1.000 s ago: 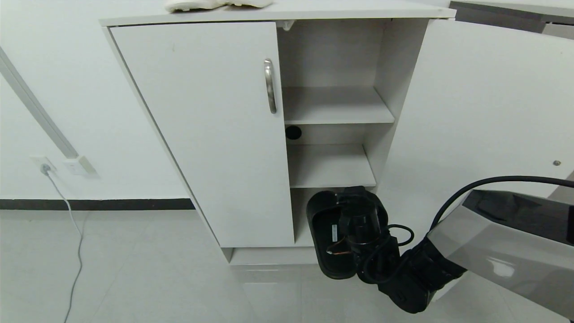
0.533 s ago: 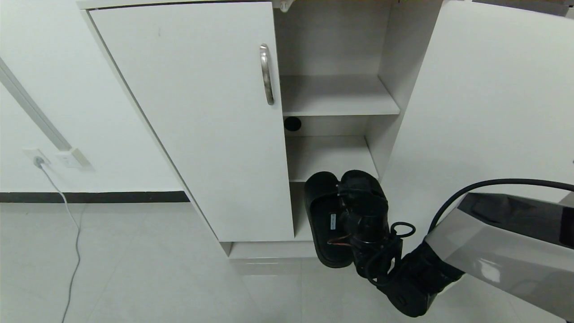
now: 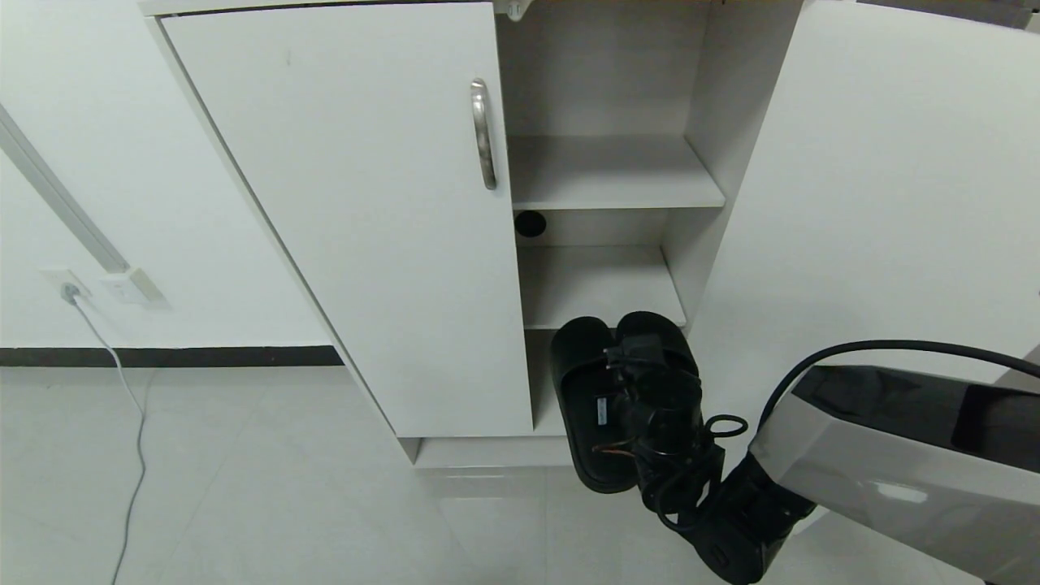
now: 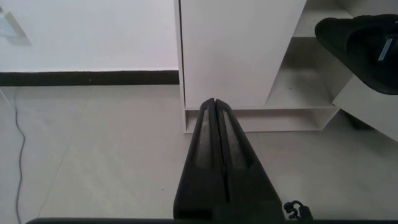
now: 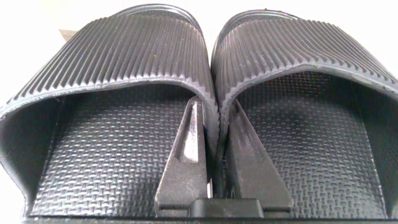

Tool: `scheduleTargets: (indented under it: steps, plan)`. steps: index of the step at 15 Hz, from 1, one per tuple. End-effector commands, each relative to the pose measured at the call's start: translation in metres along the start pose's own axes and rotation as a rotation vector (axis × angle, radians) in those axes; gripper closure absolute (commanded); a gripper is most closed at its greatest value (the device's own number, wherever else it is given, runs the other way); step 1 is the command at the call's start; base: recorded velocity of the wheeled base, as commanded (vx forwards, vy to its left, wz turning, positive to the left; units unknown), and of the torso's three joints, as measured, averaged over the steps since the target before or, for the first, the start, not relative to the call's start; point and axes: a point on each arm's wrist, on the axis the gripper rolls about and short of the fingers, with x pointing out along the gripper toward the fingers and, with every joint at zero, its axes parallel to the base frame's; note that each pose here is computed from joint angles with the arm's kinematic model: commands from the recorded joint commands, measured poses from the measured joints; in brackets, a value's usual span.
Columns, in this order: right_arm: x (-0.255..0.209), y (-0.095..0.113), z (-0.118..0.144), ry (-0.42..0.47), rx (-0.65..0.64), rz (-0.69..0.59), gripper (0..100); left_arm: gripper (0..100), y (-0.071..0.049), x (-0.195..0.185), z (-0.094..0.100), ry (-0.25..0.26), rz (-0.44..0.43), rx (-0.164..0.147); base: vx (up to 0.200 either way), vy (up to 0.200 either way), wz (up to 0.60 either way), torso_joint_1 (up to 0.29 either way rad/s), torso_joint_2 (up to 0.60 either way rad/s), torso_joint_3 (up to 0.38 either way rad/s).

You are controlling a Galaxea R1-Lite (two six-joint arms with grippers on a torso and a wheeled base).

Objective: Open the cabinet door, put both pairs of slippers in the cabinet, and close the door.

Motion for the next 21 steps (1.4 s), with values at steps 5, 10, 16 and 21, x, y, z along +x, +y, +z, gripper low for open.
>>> scheduleTargets:
  steps: [5, 10, 16, 21]
  plan:
    - [0.0, 0.001, -0.001, 0.001, -0.001, 0.001, 100, 100, 0.0, 0.0, 0.0, 0.001, 0.0, 0.001, 0.2, 0.0, 0.0, 0.004, 0.0, 0.0]
    - [0.004, 0.002, -0.004, 0.001, 0.0, 0.003, 100, 100, 0.0, 0.0, 0.0, 0.001, 0.0, 0.0, 0.12, 0.0, 0.0, 0.002, 0.0, 0.0]
    - [0.026, -0.003, -0.005, -0.012, 0.01, -0.014, 100, 100, 0.0, 0.0, 0.0, 0.001, 0.001, 0.0, 0.0, 0.0, 0.0, 0.0, 0.0, 0.0]
    - [0.064, 0.008, 0.002, -0.012, 0.012, -0.04, 100, 100, 0.0, 0.0, 0.0, 0.001, 0.003, -0.002, 0.0, 0.0, 0.0, 0.0, 0.0, 0.0]
